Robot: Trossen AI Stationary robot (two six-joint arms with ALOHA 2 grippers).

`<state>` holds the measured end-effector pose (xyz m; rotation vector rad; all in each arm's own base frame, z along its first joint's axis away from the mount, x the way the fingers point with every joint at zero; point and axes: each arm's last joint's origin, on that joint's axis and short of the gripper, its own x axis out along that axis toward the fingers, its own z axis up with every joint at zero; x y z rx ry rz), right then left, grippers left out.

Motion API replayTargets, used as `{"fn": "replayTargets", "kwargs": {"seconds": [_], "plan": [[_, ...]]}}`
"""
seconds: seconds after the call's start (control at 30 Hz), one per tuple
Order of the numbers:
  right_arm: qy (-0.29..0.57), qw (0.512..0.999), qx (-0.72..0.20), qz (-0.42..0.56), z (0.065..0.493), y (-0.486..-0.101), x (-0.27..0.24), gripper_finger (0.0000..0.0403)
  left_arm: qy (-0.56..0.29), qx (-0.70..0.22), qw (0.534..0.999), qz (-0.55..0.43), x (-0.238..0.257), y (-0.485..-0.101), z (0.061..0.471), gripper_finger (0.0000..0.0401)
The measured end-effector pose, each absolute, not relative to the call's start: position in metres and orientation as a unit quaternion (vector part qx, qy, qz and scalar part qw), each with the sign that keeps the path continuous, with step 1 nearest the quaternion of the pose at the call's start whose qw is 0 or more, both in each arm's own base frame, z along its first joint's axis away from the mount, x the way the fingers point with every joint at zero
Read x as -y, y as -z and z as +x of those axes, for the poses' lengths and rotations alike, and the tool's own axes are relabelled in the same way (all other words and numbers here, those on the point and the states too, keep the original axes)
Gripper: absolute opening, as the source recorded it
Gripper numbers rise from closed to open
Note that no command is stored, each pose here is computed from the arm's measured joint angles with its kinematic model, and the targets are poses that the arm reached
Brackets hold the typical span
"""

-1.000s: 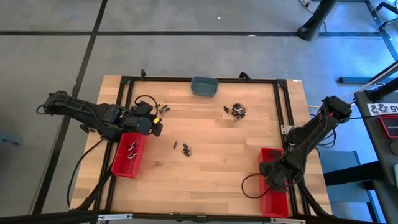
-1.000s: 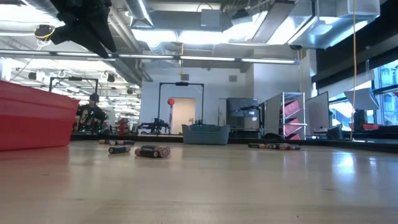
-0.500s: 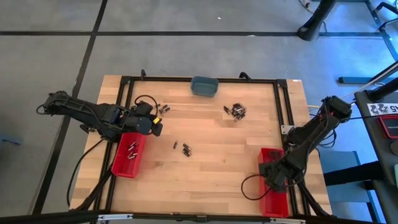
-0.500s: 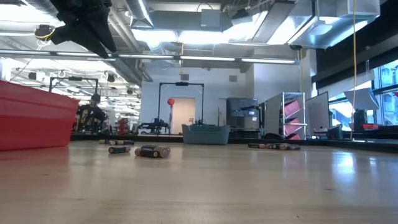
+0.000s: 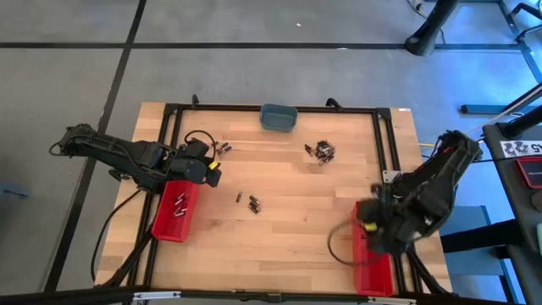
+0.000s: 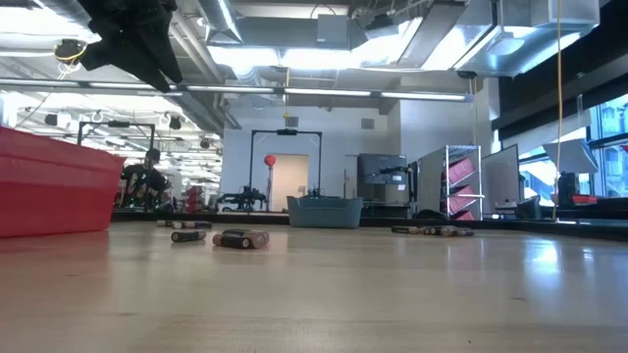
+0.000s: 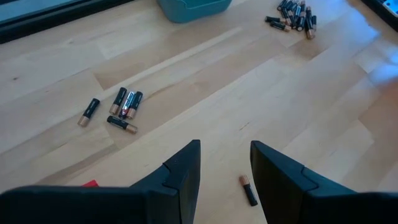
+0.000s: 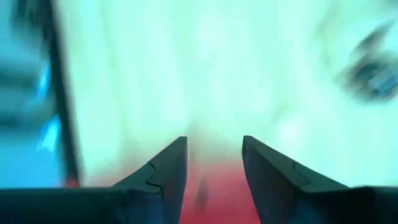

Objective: Sort batteries
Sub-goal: Put the big brown battery into the blue bin

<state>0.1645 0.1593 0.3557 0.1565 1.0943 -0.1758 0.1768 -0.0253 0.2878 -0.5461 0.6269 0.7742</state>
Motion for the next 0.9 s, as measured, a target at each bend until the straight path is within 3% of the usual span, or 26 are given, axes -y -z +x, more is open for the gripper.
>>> {"fn": "replayTargets", "kwargs": {"seconds": [0.13,0.33,0.47,0.67,0.9], "plan": [[0.215,0.879,-0.411,0.108,0.194,-0.364,-0.128,0.0154,-0.365,-0.298,0.843,-0.260,0.025,-0.288,0.177,0.0129],[0.283,0.842,-0.437,0.140,0.234,-0.350,-0.064,0.0155,-0.352,-0.307,0.835,-0.291,0.028,-0.287,0.177,0.0129],[0.229,0.843,-0.454,0.177,0.259,-0.325,-0.018,0.0174,-0.337,-0.317,0.834,-0.302,0.032,-0.287,0.176,0.0129],[0.134,0.860,-0.423,0.252,0.299,-0.267,0.031,0.0236,-0.323,-0.319,0.835,-0.311,0.040,-0.287,0.175,0.0129],[0.031,0.936,-0.278,0.213,0.380,-0.224,0.013,0.0265,-0.319,-0.316,0.830,-0.331,0.046,-0.286,0.173,0.0129]]}}
